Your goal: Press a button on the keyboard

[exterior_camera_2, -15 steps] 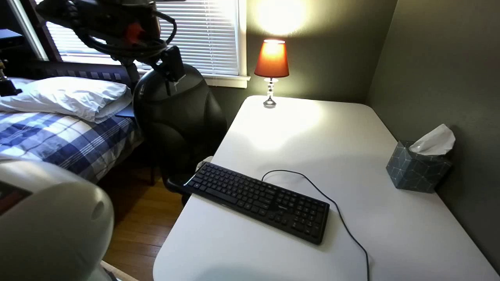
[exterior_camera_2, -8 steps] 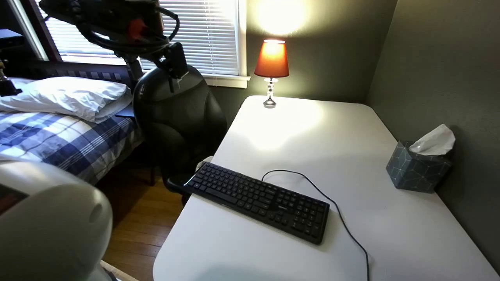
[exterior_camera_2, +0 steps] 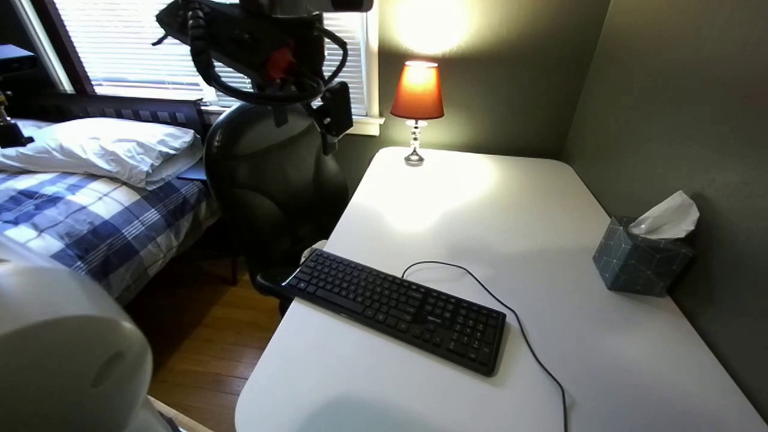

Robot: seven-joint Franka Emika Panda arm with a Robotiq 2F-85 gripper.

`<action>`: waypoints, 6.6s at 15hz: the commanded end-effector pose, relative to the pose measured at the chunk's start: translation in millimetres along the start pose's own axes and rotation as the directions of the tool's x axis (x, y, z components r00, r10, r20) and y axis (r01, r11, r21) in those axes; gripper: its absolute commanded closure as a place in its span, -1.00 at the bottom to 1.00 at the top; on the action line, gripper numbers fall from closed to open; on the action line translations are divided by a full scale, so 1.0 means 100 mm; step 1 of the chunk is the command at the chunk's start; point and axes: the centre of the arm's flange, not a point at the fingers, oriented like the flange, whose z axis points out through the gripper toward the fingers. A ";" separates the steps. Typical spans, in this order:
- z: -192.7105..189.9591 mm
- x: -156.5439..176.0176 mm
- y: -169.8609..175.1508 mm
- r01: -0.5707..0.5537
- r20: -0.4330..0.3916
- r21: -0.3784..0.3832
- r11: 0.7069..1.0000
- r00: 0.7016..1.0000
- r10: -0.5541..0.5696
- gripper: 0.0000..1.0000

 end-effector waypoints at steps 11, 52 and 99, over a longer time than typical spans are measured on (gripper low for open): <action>0.47 0.59 1.26 -0.339 0.076 -0.041 0.940 0.937 0.341 -1.00; 1.59 1.10 2.00 -0.279 0.183 -0.268 0.922 0.925 0.333 -1.00; 2.78 1.15 3.03 -0.319 0.355 -0.399 0.859 0.811 0.466 1.00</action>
